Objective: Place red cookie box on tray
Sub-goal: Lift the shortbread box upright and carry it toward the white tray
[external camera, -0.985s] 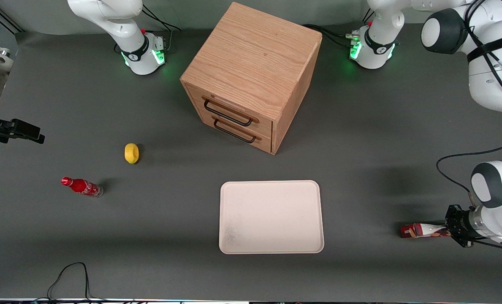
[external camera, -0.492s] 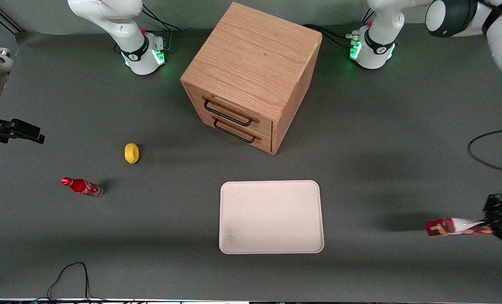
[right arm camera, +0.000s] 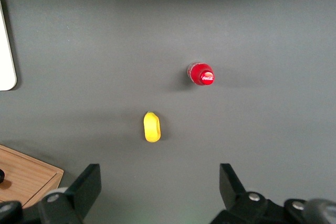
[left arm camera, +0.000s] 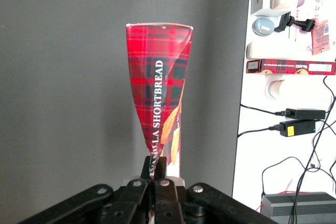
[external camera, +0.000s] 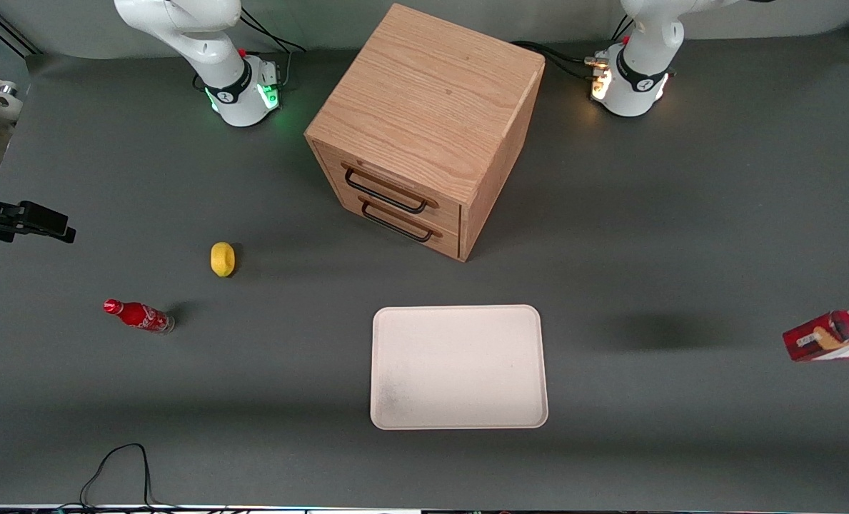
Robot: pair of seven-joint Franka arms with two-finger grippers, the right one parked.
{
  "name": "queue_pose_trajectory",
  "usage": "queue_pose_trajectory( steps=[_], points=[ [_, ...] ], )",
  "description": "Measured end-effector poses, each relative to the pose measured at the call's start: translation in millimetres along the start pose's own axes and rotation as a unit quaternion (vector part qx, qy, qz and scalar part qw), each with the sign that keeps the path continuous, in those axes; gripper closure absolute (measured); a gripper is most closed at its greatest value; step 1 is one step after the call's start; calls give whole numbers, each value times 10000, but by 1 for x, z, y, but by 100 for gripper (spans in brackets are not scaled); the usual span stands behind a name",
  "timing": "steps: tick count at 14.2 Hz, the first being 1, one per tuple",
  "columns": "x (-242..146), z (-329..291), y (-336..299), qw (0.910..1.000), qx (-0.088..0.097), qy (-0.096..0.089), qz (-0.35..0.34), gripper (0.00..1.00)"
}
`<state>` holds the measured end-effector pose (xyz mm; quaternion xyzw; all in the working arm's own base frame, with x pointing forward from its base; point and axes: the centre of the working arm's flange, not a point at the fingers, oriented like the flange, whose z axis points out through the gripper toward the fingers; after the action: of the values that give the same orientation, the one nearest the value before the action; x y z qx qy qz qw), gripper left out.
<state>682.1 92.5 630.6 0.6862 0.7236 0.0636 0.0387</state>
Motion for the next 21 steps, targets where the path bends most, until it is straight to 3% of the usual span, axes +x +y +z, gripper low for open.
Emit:
queue_pose_trajectory(
  steps=[5,12,16,18,21],
  points=[
    [-28,14,1,9996,169,-65,194,98],
    [-188,37,-9,9987,449,-148,-191,98],
    [-280,50,-29,9969,542,-195,545,98],
    [-329,56,-44,9895,547,-241,1314,98],
    [-384,63,-67,9654,586,-302,2525,98]
  ],
)
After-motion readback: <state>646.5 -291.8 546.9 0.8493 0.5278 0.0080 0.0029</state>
